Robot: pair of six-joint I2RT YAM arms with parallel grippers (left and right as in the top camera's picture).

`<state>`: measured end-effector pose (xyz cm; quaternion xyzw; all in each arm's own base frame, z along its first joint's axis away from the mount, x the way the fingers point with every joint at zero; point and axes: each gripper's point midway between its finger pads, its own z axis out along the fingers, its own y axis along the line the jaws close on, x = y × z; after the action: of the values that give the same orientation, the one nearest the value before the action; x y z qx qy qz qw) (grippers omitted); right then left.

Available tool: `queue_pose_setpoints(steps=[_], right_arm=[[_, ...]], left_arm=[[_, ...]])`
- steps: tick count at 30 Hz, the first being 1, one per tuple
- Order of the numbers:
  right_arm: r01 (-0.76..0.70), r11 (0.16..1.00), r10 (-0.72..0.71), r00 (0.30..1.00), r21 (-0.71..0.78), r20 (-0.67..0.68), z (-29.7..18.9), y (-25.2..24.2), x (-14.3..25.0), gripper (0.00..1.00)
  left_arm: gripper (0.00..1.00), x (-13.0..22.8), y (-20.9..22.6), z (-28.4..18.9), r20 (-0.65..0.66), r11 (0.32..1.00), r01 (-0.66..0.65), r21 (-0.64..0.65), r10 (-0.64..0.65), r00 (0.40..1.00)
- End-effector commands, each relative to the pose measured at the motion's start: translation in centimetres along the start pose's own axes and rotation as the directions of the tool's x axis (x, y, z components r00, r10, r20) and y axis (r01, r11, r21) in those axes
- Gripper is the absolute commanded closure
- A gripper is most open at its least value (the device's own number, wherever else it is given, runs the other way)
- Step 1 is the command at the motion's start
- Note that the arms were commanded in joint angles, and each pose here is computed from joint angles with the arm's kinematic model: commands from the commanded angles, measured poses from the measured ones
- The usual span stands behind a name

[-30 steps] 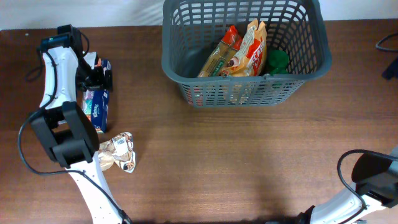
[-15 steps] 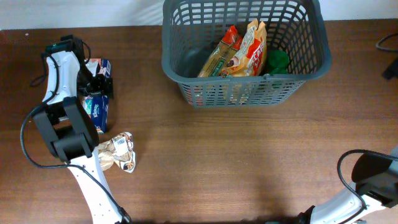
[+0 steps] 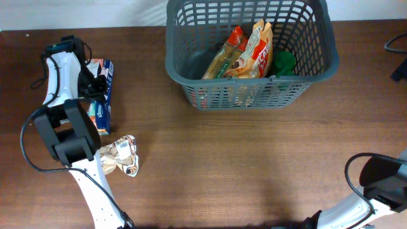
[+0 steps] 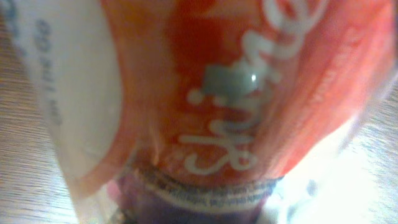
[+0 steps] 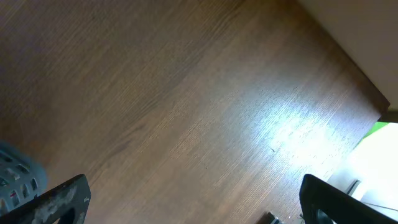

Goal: Pack container
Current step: 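Lift the Kleenex box and lower it into the basket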

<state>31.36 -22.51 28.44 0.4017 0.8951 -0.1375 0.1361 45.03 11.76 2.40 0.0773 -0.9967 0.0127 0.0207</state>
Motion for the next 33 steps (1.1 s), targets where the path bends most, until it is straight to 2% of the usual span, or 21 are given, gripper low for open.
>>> queue_pose_setpoints(steps=[1, 3, 5, 8, 10, 13, 16, 17, 20, 26, 30, 33], right_arm=[[-0.015, 1.0, 0.015, 1.0, 0.018, 0.001, 0.1, -0.4, -0.1, 0.01], [-0.016, 1.0, 0.016, 1.0, 0.018, 0.001, 0.1, -0.4, -0.1, 0.01], [-0.015, 1.0, 0.015, 1.0, 0.018, 0.001, 0.1, -0.4, -0.1, 0.01], [-0.015, 1.0, 0.015, 1.0, 0.018, 0.001, 0.1, -0.4, -0.1, 0.01], [-0.016, 1.0, 0.016, 1.0, 0.018, 0.001, 0.1, -0.4, -0.1, 0.01], [-0.016, 1.0, 0.016, 1.0, 0.018, 0.001, 0.1, -0.4, -0.1, 0.01], [-0.016, 1.0, 0.016, 1.0, 0.018, 0.001, 0.1, -0.4, -0.1, 0.01], [-0.016, 1.0, 0.016, 1.0, 0.018, 0.001, 0.1, -0.4, -0.1, 0.01], [-0.015, 1.0, 0.015, 1.0, 0.018, 0.001, 0.1, -0.4, -0.1, 0.01], [-0.015, 1.0, 0.015, 1.0, 0.018, 0.001, 0.1, -0.4, -0.1, 0.01], [-0.016, 1.0, 0.016, 1.0, 0.018, 0.001, 0.1, -0.4, -0.1, 0.01], [-0.015, 1.0, 0.015, 1.0, 0.018, 0.001, 0.1, -0.4, 0.0, 0.01]], left_arm=[[0.98, -1.6, -1.5, -1.7, 0.051, 0.995, 0.013, 0.095, -0.018, 0.999], [0.98, -2.8, -1.6, -4.8, 0.126, 0.995, 0.004, 0.101, -0.016, 0.992], [0.98, -4.4, -2.2, -9.6, 0.253, 0.992, -0.02, 0.124, -0.012, 0.967], [0.98, -6.1, -2.8, -17.8, 0.458, 0.989, -0.018, 0.148, -0.052, 0.887], [0.98, -6.2, -3.3, -24.3, 0.602, 0.988, -0.017, 0.151, -0.078, 0.795], [0.98, -5.1, -5.4, -33.4, 0.78, 0.989, -0.08, 0.127, -0.049, 0.623], [0.98, -2.8, -9.2, -39.9, 0.883, 0.981, -0.172, 0.094, -0.002, 0.47], [0.98, -1.4, -11.8, -42.5, 0.915, 0.97, -0.23, 0.079, 0.022, 0.404], [0.98, 0.9, -17.4, -45.1, 0.945, 0.935, -0.349, 0.059, 0.061, 0.322], [0.98, 3.9, -28.7, -45.3, 0.955, 0.833, -0.552, 0.038, 0.131, 0.265], [0.98, 4.5, -32.3, -44.7, 0.955, 0.843, -0.538, -0.005, 0.163, 0.246], [0.98, 4.5, -34.3, -43.4, 0.946, 0.845, -0.534, -0.025, 0.192, 0.26]])
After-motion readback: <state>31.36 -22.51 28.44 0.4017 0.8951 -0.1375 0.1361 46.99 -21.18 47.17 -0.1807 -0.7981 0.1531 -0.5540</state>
